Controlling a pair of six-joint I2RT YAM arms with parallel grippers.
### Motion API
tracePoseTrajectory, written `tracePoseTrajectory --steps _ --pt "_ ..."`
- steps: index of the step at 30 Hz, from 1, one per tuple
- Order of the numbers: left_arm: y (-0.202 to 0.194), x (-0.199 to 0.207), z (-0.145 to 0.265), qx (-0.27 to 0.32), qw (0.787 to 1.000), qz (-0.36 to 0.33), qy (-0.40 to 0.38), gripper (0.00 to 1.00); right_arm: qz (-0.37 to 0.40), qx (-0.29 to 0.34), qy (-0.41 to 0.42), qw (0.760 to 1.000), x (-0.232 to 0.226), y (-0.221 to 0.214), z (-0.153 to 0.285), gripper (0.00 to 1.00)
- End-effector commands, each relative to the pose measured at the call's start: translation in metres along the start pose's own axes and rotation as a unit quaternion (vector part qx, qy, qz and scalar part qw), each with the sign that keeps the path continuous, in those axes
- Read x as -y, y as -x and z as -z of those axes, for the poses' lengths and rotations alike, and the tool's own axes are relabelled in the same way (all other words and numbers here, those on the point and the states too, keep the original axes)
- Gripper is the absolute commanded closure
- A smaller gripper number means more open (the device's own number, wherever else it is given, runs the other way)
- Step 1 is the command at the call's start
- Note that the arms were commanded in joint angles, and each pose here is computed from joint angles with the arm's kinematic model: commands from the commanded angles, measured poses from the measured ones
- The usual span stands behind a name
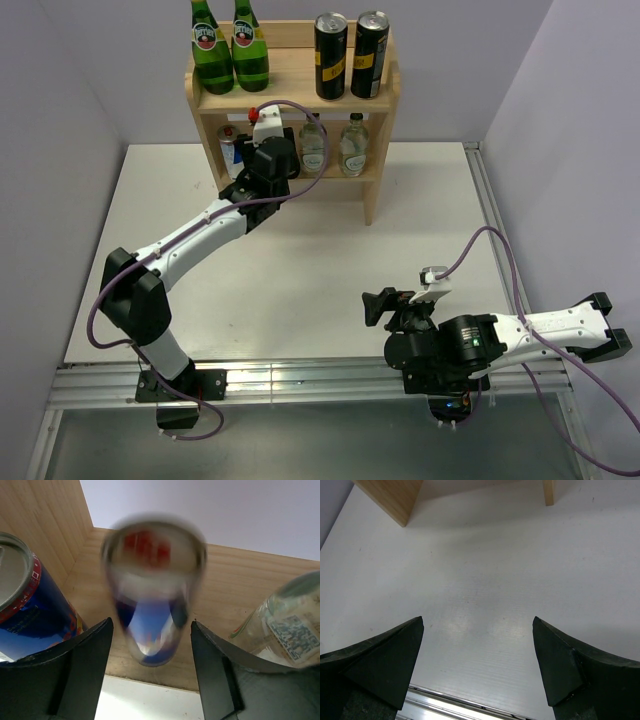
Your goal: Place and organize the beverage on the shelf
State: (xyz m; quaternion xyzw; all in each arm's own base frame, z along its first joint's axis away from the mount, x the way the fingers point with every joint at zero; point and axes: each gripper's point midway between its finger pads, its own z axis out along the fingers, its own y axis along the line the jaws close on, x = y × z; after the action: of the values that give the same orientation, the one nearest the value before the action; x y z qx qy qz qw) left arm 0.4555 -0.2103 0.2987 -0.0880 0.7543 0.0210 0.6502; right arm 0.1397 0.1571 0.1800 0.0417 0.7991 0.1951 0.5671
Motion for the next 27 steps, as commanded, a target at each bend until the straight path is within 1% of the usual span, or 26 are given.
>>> tracePoseTrajectory --steps 1,17,20,21,24,27 --pt "0.019 0.002 -0.003 0.024 0.999 0.030 0.004 0.30 -0.015 0.025 -0.002 1.000 0.001 0.007 -0.002 0.04" --pt "0.017 0.000 -0.001 0.018 0.999 0.034 0.003 0.29 -0.014 0.027 -0.003 1.000 0.002 0.006 -0.002 0.04" --pt "0.018 0.000 0.002 0.017 0.999 0.035 0.001 0.24 -0.014 0.027 -0.004 1.000 0.002 0.007 -0.002 0.04" --pt "0.017 0.000 0.004 0.017 0.999 0.035 0.001 0.16 -0.014 0.026 -0.004 1.000 0.001 0.007 -0.002 0.04" --pt "0.013 -0.002 0.011 0.008 1.000 0.029 -0.001 0.07 -0.015 0.027 -0.004 1.000 0.001 0.007 -0.002 0.04" --pt "0.008 -0.003 0.017 0.004 1.000 0.027 -0.003 0.05 -0.014 0.027 -0.004 1.000 0.001 0.007 -0.002 0.04"
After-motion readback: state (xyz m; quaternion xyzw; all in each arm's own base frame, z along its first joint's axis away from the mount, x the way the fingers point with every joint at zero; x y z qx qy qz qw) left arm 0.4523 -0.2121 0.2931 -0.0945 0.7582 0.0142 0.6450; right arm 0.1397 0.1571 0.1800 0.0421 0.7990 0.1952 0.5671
